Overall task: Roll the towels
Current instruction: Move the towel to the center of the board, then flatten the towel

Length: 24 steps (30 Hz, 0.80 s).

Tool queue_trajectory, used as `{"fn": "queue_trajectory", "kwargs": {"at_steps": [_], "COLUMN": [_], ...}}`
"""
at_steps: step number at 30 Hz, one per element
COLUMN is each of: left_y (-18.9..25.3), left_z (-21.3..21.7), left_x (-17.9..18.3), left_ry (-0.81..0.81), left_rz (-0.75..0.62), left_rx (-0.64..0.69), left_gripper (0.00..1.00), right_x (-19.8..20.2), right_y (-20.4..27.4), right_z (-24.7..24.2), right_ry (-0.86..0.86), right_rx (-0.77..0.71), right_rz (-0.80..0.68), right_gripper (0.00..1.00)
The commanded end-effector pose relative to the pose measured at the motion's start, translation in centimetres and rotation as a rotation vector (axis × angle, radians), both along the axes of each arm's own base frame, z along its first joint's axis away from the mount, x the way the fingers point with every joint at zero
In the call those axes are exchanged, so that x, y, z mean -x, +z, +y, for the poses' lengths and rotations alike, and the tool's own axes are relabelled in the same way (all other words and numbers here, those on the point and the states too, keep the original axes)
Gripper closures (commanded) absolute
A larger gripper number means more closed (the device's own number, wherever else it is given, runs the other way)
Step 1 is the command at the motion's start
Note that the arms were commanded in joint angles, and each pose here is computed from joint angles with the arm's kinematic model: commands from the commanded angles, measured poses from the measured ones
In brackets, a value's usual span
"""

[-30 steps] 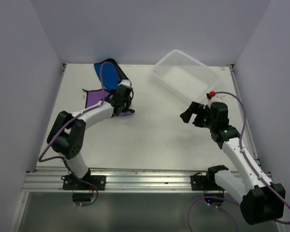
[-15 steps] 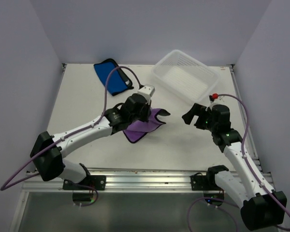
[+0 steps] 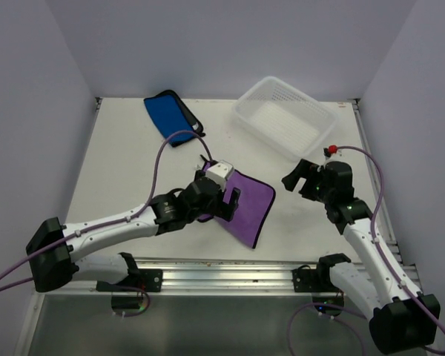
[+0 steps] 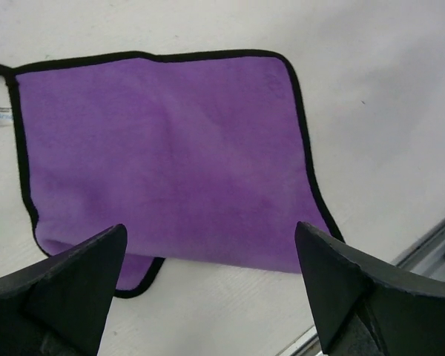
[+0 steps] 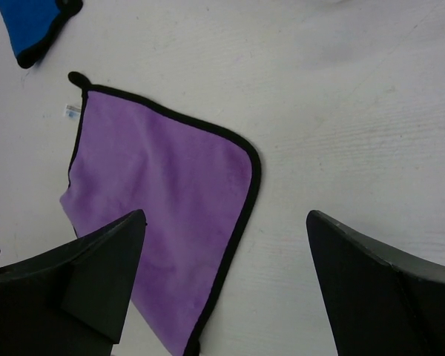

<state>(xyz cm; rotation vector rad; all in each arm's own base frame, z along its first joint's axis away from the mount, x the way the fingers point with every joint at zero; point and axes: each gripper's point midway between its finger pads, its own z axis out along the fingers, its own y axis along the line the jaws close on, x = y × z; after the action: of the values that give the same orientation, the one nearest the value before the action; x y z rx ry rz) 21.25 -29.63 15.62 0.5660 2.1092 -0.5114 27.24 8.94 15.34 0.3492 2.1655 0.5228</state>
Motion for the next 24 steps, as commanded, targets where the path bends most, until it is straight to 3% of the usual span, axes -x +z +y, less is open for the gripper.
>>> {"fn": "queue_trajectory", "kwargs": {"at_steps": [1,3,9,11,13,16,18,24], "left_y": [-1.2,-2.7,-3.4,-2.7,-3.5,-4.1,-5.4,-7.8], "left_z": [3.1,2.4,2.7,3.0,3.4,4.9,6.0,9.0], "left_x": [-3.7,-5.4,-12.5,-14.6,-16.2,-18.7,-19.7,-23.3], "left_ry": [0.238,0.246,0.365,0.401,0.417,0.454,0.469,0.539], "left_rz": [0.008,0.086,0.058,0.027,0.033,0.034,0.054,0.067], "left_rx": [-0.042,-0.018,-0.108,-0.132,-0.140,-0.135,-0.171,-0.250], "left_gripper": [0.00,0.01,0.01,0.02,0.07,0.26,0.33,0.31], "right_x": [-0.2,-0.2,0.0,-0.2,-0.3,-0.8,-1.0,-2.8], "right_y": [-0.3,-0.9,-2.6,-3.2,-4.1,-5.4,-6.0,-7.3], "right_z": [0.2,0.5,1.2,1.3,1.4,1.5,1.7,2.4], "right_ry": [-0.009,0.007,0.047,0.056,0.061,0.069,0.073,0.074], "right_rx": [-0.017,-0.023,-0.029,-0.025,-0.018,0.001,0.004,0.021], "right_rz": [0.008,0.022,0.061,0.066,0.084,0.110,0.121,0.132], "right_gripper": [0.07,0.10,0.18,0.27,0.33,0.36,0.39,0.43]}}
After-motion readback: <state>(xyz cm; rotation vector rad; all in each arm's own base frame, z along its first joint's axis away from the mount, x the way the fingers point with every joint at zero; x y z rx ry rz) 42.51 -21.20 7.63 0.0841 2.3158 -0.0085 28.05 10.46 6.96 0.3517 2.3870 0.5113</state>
